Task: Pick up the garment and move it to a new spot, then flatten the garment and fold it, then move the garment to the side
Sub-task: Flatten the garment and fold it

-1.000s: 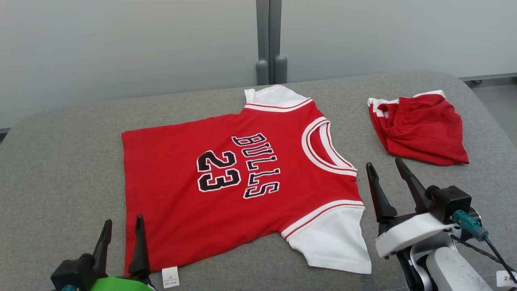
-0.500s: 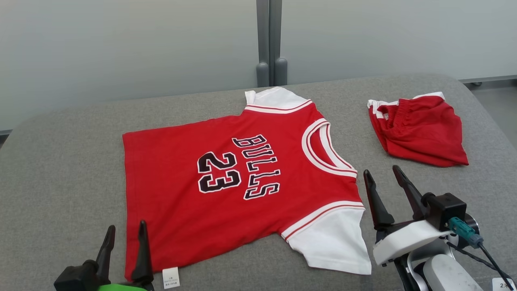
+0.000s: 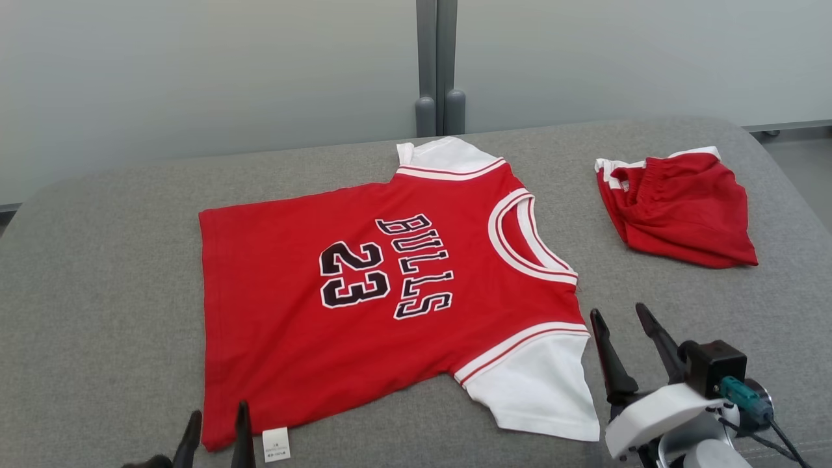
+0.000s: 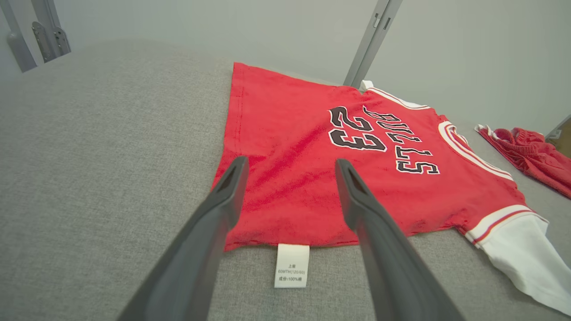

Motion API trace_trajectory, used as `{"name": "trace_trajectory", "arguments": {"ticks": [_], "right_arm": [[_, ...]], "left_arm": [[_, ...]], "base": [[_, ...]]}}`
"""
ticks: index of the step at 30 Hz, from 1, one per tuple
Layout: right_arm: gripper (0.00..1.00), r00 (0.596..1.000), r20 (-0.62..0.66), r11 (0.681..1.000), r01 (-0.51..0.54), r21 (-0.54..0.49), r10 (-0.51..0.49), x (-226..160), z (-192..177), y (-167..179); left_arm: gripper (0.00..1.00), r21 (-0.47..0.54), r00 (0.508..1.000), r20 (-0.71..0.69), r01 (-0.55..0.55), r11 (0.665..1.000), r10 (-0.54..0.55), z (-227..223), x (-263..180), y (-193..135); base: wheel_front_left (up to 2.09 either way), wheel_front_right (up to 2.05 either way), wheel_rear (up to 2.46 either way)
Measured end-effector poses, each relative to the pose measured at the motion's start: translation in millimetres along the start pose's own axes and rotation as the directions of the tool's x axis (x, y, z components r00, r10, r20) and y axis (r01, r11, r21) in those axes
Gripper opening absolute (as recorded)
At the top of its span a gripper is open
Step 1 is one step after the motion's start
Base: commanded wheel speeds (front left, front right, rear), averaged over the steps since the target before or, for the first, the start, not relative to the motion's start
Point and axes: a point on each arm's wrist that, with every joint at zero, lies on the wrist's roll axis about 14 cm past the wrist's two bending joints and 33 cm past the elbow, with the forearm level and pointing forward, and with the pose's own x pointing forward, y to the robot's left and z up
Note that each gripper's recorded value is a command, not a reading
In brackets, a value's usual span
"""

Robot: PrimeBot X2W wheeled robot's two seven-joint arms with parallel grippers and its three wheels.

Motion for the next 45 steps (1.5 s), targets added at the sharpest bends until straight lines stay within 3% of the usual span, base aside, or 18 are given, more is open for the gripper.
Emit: {"name": "trace_trajectory", "arguments": {"ticks": [5, 14, 20, 26, 31, 32, 34, 35, 36, 37, 40, 45], "right_arm": [[1.0, 0.995, -0.103, 1.0, 0.007, 0.014, -0.005, -14.7, -32.2, -2.1], [1.0, 0.987, -0.159, 0.999, -0.005, 0.034, 0.01, -17.4, -49.0, -1.5], [1.0, 0.987, -0.161, 0.999, 0.01, 0.033, -0.005, -13.6, -49.4, -7.3], [1.0, 0.986, -0.167, 0.999, 0.023, 0.033, -0.018, -10.3, -50.8, -13.3], [1.0, 0.984, -0.172, 0.999, 0.043, 0.031, -0.037, -9.3, -52.0, -19.8], [1.0, 0.984, -0.175, 0.999, 0.044, 0.031, -0.038, -9.7, -53.1, -20.2], [1.0, 0.982, -0.186, 0.999, 0.039, 0.033, -0.033, -10.8, -56.5, -19.9], [1.0, 0.981, -0.191, 0.999, 0.038, 0.034, -0.031, -11.2, -58.0, -19.5], [1.0, 0.98, -0.197, 0.999, 0.032, 0.035, -0.025, -11.8, -59.7, -18.7], [1.0, 0.979, -0.203, 0.999, 0.03, 0.036, -0.022, -12.3, -61.4, -18.4], [1.0, 0.975, -0.221, 0.999, 0.021, 0.038, -0.012, -14.4, -66.9, -17.4], [1.0, 0.969, -0.245, 0.999, 0.012, 0.05, 0.0, -16.9, -74.3, -16.3]], "left_arm": [[1.0, -0.115, 0.987, -0.149, -0.073, 0.991, 0.056, -36.8, -14.4, 11.5], [1.0, -0.293, 0.937, -0.33, -0.218, 0.931, 0.116, -76.6, -23.6, 25.1], [1.0, -0.364, 0.924, -0.361, -0.267, 0.893, 0.129, -81.7, -12.0, 27.8], [1.0, -0.462, 0.911, -0.382, -0.333, 0.822, 0.154, -83.3, 2.9, 33.8], [1.0, -0.47, 0.901, -0.404, -0.355, 0.808, 0.16, -88.6, 9.3, 35.3], [0.97, -0.472, 0.9, -0.403, -0.357, 0.806, 0.163, -88.4, 10.7, 36.2], [0.71, -0.475, 0.899, -0.403, -0.364, 0.801, 0.169, -88.0, 13.3, 37.5], [0.49, -0.479, 0.899, -0.403, -0.365, 0.798, 0.17, -88.0, 14.5, 37.4], [0.49, -0.485, 0.898, -0.406, -0.37, 0.793, 0.171, -88.5, 15.0, 37.7], [0.33, -0.487, 0.897, -0.405, -0.375, 0.789, 0.176, -89.0, 15.3, 38.7], [0.0, -0.485, 0.893, -0.406, -0.389, 0.783, 0.192, -90.7, 16.0, 42.1], [0.0, -0.49, 0.9, -0.382, -0.39, 0.779, 0.21, -86.6, 21.1, 44.7]], "base": [[0.0, 0.0, 0.0], [0.0, 0.0, 0.0], [0.0, 0.0, 0.0], [0.0, 0.0, 0.0], [0.0, 0.0, 0.0], [0.0, 0.0, 0.0], [0.0, 0.0, 0.0], [0.0, 0.0, 0.0], [0.0, 0.0, 0.0], [0.0, 0.0, 0.0], [0.0, 0.0, 0.0], [0.0, 0.0, 0.0]]}}
